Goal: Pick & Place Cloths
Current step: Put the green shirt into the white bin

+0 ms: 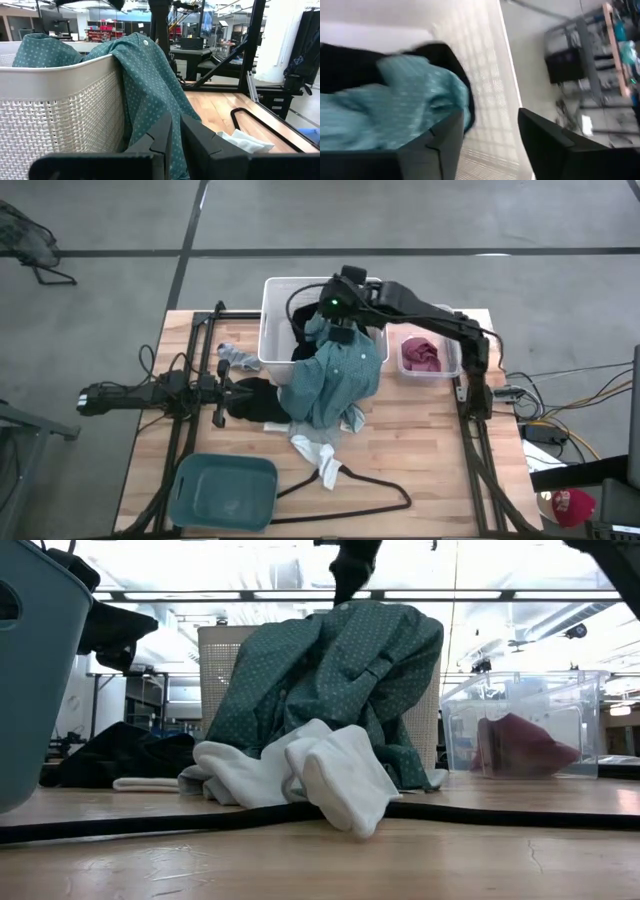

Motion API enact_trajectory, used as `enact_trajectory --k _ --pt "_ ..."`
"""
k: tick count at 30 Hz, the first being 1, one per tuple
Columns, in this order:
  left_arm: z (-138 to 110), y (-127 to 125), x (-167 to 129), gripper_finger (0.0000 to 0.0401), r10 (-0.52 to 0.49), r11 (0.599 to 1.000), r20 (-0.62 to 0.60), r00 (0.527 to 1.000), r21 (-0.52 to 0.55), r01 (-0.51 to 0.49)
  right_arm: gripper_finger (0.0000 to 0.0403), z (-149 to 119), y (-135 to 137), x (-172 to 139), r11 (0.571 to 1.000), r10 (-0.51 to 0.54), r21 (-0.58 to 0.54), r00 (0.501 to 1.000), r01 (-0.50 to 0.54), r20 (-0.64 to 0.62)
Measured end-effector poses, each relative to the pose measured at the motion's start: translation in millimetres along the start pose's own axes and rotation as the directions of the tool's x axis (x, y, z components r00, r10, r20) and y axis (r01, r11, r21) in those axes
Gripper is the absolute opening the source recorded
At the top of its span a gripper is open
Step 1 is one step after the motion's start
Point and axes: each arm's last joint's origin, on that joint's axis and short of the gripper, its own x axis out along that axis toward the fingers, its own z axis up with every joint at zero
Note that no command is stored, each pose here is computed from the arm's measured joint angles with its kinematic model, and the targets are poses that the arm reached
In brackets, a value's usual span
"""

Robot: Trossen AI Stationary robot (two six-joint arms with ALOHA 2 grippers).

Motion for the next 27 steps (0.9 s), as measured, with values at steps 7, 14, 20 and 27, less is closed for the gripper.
enact_trajectory --k 7,14,20,27 --pt "0 0 0 0.0044 0.0 1.0 0.0 1.0 0.0 0.0 0.0224 8 42 -62 0.966 0.244 -0.134 0.952 -0.222 0.182" --pt "0 0 0 0.0044 0.0 1.0 0.0 1.0 0.0 0.0 0.0221 7 128 -81 0.905 0.321 -0.335 0.937 -0.261 0.137" --pt "0 0 0 0.0044 0.0 1.0 0.0 1.0 0.0 0.0 0.0215 -8 190 -68 0.87 0.235 -0.46 0.97 -0.178 0.068" --pt "0 0 0 0.0044 0.0 1.0 0.0 1.0 0.0 0.0 0.0231 -27 228 -41 0.855 0.236 -0.487 0.97 -0.177 0.061"
